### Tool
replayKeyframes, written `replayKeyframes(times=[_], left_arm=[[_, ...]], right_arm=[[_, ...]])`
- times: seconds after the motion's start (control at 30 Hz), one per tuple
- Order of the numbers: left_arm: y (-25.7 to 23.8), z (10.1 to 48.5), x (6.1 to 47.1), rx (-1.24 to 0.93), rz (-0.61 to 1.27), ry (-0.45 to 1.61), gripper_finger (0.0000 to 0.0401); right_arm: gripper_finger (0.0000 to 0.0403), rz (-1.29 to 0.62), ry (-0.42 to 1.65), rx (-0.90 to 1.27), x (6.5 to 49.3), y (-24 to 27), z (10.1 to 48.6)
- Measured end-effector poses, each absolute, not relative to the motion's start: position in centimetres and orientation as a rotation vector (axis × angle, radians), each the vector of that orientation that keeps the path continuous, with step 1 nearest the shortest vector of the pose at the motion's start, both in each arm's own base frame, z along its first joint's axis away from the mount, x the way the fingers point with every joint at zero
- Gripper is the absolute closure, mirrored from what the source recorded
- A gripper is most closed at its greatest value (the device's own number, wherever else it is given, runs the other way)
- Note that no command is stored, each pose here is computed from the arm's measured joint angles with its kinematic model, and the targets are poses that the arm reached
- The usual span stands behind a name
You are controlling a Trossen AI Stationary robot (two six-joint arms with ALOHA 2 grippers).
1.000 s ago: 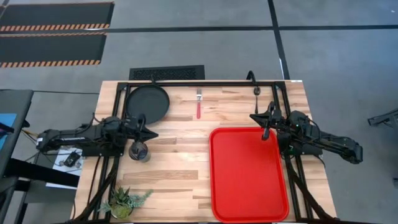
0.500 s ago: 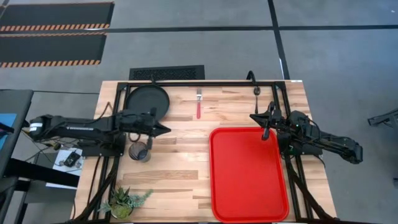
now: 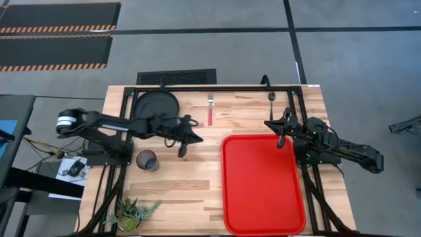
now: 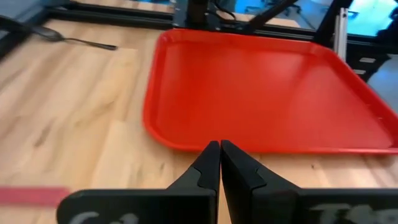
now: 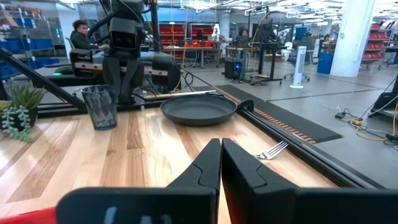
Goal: Pick and place plate/cup/fork/spoon on tray
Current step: Prepare the red serving tray to the center of the table
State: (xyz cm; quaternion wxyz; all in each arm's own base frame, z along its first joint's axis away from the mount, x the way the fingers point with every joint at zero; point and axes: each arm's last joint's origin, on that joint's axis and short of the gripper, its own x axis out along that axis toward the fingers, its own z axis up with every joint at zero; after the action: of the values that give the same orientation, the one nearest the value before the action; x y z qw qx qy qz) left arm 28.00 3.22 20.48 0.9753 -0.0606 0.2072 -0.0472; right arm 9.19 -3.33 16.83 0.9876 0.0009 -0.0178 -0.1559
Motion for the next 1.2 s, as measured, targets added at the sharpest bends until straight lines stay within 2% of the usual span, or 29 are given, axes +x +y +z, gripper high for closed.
replayKeyframes(times=[0.17, 0.37, 0.6, 0.9, 1.2], left_arm=[[3.8, 20.2, 32.2, -0.146, -0.160, 0.471, 0.0401], [5.0, 19.8, 37.7, -0.094, -0.222, 0.628, 0.0398], [5.8, 19.1, 42.8, -0.080, -0.231, 0.713, 0.0359], [7.3, 16.3, 46.6, 0.009, -0.017, 0.787, 0.0286], [10.1, 14.3, 47.5, -0.024, 0.026, 0.845, 0.0245]], right_arm=[[0.0365, -0.313, -0.036, 0.002, 9.2, -3.3, 16.8], [0.0365, -0.313, -0.036, 0.002, 9.2, -3.3, 16.8], [0.0365, -0.313, -0.036, 0.002, 9.2, -3.3, 16.8], [0.0365, -0.312, -0.036, 0.001, 9.2, -3.3, 16.8], [0.0365, -0.312, -0.036, 0.001, 9.2, -3.3, 16.8]])
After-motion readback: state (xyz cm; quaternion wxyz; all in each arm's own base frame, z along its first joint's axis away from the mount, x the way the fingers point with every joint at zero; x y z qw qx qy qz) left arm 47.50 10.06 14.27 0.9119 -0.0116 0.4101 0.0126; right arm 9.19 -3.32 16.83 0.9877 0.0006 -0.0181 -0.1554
